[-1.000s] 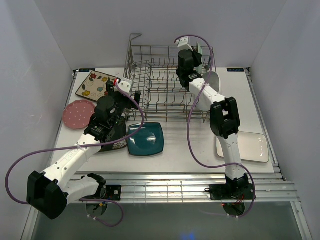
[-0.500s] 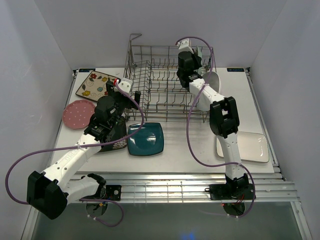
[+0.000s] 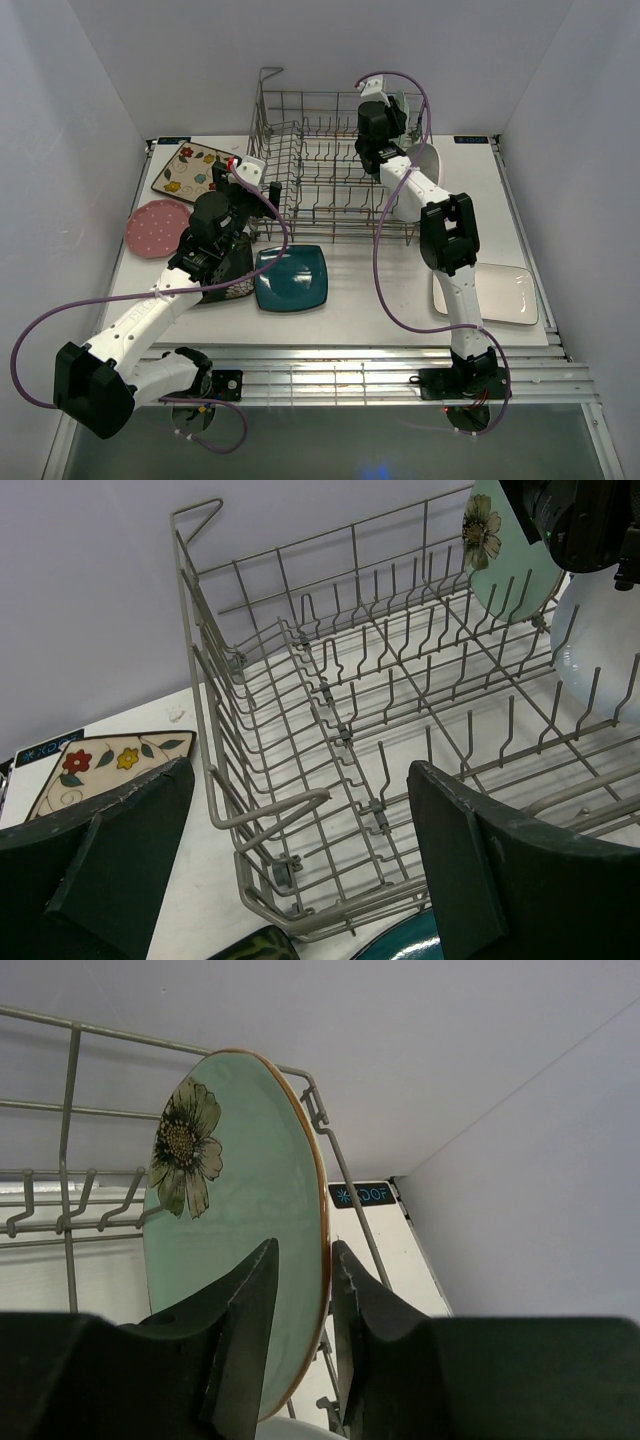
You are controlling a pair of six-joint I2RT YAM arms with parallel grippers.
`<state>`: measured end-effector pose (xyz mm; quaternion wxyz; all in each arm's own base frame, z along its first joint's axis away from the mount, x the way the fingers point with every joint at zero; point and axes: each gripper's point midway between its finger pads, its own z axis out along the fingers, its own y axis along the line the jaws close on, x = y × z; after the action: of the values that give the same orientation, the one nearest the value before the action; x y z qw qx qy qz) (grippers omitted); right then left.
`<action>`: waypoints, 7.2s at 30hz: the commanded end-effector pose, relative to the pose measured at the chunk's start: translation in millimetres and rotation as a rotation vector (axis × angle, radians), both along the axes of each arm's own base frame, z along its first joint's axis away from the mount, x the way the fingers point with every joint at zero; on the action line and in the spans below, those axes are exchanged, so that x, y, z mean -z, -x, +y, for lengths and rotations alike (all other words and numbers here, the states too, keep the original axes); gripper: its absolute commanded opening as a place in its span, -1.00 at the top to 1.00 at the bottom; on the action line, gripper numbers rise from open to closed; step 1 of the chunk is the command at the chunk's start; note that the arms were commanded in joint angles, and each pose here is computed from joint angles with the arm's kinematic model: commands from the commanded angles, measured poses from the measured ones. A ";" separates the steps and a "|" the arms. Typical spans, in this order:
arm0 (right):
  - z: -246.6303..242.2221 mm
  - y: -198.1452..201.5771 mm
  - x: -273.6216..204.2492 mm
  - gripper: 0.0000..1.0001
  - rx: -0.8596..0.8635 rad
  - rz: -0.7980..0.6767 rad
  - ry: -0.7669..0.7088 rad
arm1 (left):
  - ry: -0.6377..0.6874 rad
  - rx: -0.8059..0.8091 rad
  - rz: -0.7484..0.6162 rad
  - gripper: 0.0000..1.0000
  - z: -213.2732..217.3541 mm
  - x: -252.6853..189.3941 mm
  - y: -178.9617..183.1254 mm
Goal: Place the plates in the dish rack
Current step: Insert the plate into the dish rack, then pick up the plate at the center of the board.
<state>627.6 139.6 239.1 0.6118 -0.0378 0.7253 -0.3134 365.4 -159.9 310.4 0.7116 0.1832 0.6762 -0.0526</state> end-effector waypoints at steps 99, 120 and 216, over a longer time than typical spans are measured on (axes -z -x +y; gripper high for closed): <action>125.0 383.1 9.8 -0.94 -0.956 0.378 -1.003 | 0.017 -0.006 -0.050 -0.96 5.3 -15.7 7.5; 176.4 422.1 109.3 -0.98 -0.947 0.592 -1.275 | 0.017 -0.012 -0.053 -0.96 6.5 -16.6 7.4; 207.1 425.7 177.2 0.84 -0.731 0.628 -1.824 | 0.007 -0.033 -0.064 -0.96 10.1 -15.3 5.0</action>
<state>197.0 344.7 27.3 0.1951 0.1597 0.7963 0.5499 363.9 -151.9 316.2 0.7234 0.1765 0.6665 -0.0350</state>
